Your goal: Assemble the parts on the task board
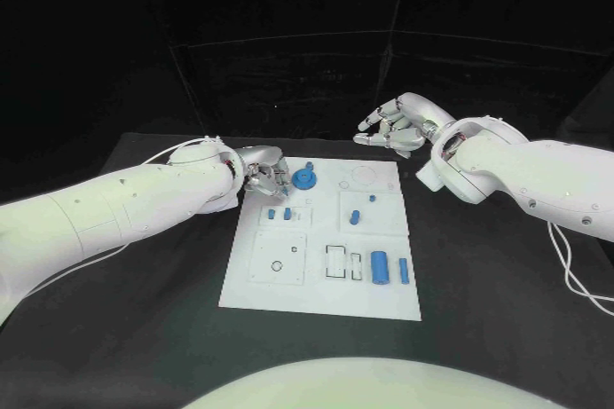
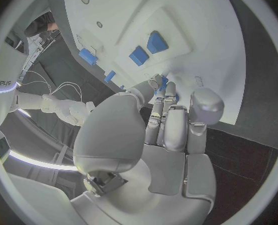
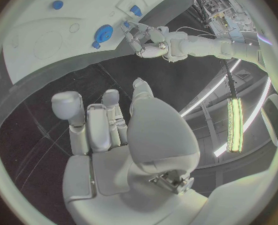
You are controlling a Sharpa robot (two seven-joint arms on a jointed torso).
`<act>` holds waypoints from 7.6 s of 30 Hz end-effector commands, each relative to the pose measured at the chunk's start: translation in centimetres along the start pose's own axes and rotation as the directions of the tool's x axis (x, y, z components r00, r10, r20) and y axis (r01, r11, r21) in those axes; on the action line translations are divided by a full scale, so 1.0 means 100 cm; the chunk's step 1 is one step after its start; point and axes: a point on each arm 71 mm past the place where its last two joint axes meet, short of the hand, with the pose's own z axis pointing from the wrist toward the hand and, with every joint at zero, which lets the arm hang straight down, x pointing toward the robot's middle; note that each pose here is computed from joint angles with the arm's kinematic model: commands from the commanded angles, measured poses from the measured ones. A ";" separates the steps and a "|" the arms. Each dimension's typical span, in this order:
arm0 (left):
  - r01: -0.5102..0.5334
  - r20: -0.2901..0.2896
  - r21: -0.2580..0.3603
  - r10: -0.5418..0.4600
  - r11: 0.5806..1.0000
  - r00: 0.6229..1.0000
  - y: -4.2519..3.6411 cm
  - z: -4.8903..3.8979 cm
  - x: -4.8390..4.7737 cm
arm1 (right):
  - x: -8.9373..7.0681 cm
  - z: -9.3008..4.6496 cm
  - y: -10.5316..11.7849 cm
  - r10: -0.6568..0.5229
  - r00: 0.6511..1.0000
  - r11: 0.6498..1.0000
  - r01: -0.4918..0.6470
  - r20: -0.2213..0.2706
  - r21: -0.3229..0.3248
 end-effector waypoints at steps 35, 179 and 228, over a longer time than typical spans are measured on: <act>0.007 -0.038 0.005 -0.007 1.000 0.999 -0.0016 -0.0003 0.0031 | -0.001 0.000 0.001 0.001 1.000 1.000 -0.001 0.002 -0.003; 0.871 0.205 0.391 -0.951 0.297 0.232 0.0368 -0.0681 -0.0299 | 0.070 -0.044 0.037 -0.413 0.910 0.899 0.398 -0.047 -0.183; 0.871 0.172 0.401 -0.957 0.285 0.234 0.0249 -0.0611 -0.0284 | 0.192 -0.038 0.075 -0.466 0.838 0.856 0.344 -0.284 -0.387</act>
